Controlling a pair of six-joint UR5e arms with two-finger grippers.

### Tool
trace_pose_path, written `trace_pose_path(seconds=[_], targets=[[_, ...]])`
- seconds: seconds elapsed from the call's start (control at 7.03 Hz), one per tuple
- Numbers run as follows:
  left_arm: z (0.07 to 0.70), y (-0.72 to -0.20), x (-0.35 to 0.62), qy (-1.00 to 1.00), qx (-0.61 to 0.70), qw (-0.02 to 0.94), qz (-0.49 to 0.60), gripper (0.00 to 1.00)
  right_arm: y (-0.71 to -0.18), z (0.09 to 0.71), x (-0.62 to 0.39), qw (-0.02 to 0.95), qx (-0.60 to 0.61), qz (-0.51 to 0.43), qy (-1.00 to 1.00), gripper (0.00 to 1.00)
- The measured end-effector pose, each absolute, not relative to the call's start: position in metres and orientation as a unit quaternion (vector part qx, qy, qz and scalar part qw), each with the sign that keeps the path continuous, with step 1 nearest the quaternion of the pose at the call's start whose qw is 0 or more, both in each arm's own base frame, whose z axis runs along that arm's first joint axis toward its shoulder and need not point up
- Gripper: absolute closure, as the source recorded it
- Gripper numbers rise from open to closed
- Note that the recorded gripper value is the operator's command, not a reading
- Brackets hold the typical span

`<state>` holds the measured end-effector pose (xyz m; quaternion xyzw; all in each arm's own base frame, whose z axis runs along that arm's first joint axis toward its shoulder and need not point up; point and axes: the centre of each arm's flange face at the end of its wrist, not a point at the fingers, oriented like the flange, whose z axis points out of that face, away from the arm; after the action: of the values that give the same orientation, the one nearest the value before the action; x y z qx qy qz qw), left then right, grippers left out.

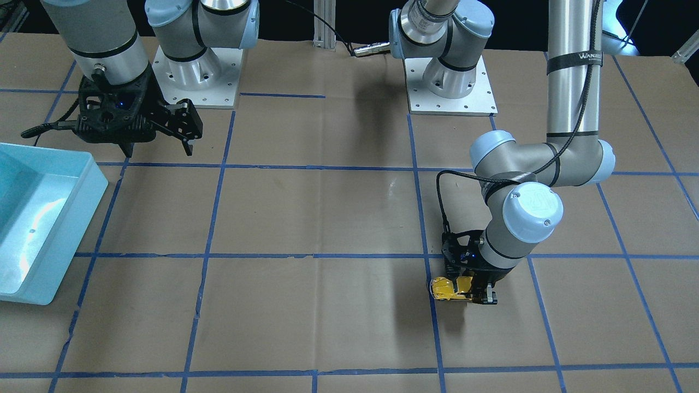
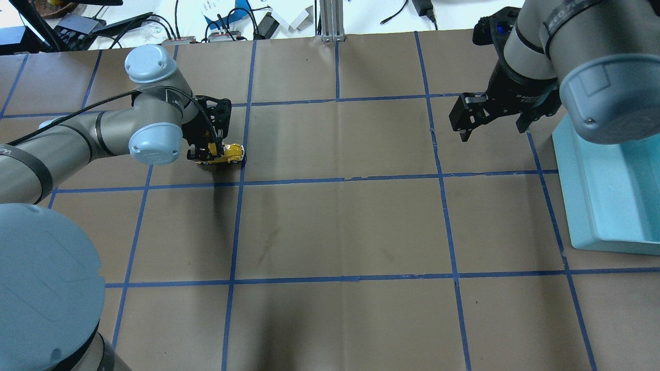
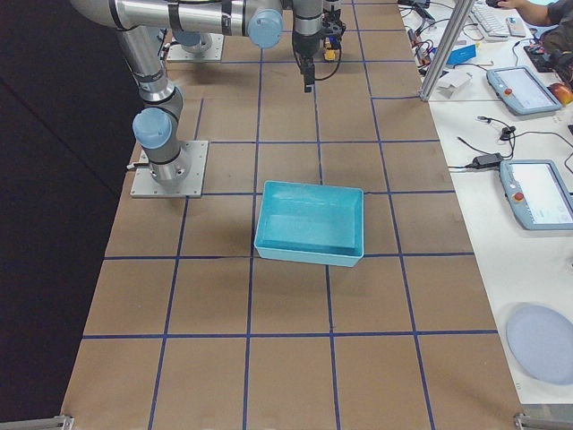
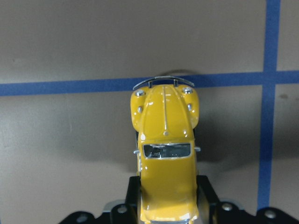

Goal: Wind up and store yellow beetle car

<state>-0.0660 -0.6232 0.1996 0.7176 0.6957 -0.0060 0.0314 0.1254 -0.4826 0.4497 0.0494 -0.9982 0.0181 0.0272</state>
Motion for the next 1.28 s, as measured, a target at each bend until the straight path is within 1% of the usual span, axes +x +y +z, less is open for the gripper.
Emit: trace_pose_path(seconds=[1.28], targets=[[0.1940,-0.6258,-0.0591,0.697,0.716,0.029,-0.003,1.00,-0.4824,0.4496,0.1261,0.027,0.049,0.018,-0.998,0.00]])
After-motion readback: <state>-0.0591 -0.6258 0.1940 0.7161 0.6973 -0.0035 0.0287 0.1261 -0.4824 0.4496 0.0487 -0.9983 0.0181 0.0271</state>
